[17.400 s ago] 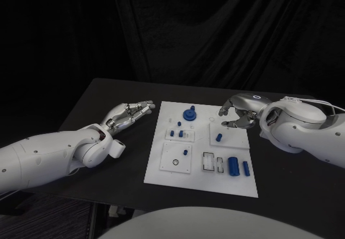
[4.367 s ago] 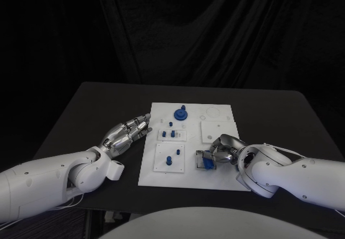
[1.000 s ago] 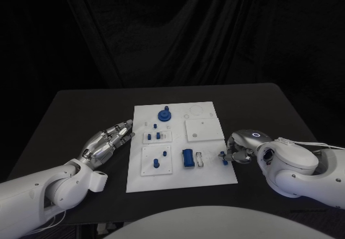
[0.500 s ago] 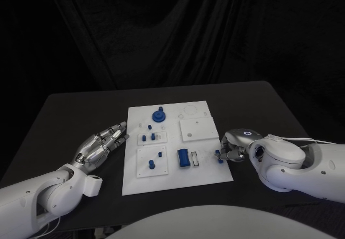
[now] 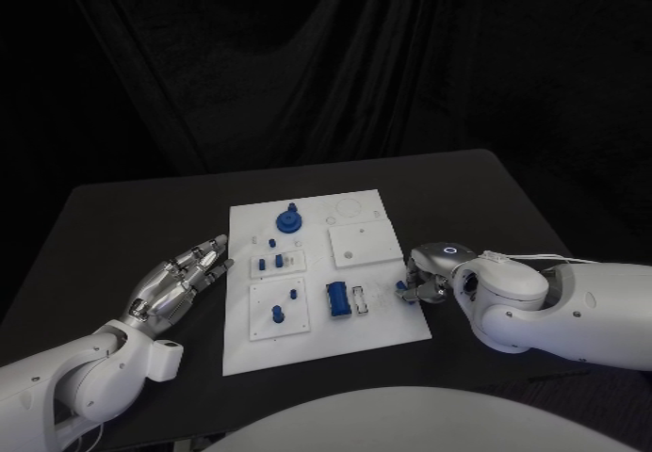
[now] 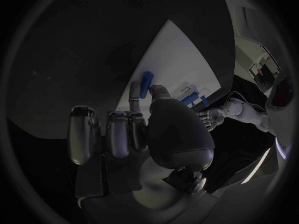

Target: Assemble the parts on the task board

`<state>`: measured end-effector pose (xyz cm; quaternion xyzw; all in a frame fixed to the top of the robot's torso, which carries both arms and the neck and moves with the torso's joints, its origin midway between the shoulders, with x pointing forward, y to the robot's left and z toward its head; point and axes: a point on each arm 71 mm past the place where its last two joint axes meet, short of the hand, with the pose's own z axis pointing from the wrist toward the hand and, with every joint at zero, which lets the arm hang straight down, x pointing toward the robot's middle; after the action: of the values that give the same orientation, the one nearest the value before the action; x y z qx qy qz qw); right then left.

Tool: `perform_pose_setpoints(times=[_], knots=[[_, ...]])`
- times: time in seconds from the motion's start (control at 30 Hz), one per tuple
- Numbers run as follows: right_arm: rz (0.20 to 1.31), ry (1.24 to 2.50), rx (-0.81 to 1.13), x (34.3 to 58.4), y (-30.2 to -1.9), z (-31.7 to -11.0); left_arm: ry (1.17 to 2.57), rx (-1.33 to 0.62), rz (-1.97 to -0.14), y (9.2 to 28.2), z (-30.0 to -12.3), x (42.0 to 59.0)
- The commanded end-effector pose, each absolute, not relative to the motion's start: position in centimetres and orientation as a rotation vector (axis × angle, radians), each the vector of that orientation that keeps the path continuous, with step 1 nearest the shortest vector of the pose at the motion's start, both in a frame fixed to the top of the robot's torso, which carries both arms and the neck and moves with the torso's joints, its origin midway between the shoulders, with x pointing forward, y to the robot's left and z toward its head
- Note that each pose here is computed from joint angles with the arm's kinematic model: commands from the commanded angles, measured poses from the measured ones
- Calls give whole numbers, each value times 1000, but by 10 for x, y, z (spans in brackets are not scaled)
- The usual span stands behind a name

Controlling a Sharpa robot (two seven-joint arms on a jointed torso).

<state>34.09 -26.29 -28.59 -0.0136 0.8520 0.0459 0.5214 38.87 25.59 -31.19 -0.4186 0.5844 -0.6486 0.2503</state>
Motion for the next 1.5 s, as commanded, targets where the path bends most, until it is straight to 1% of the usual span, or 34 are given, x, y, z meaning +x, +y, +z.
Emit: perform_pose_setpoints(times=[0.03, 0.3, 0.5, 0.77, 1.1, 1.33, 1.5], knots=[[81, 2083, -25, 335, -265, -298, 1575, -1139, -1781, 255, -311, 388], [115, 2071, 9, 332, -261, -301, 1577, -1140, -1780, 256, -312, 388], [151, 2070, 74, 329, -260, -299, 1579, -1141, -1783, 255, -312, 388], [248, 2073, 259, 324, -259, -295, 1582, -1143, -1782, 255, -313, 388], [437, 2054, 543, 329, -245, -276, 1583, -1142, -1785, 253, -314, 389], [492, 2080, 620, 334, -234, -277, 1582, -1142, -1785, 254, -313, 388], [511, 2091, 631, 336, -228, -280, 1582, -1144, -1784, 254, -313, 388]])
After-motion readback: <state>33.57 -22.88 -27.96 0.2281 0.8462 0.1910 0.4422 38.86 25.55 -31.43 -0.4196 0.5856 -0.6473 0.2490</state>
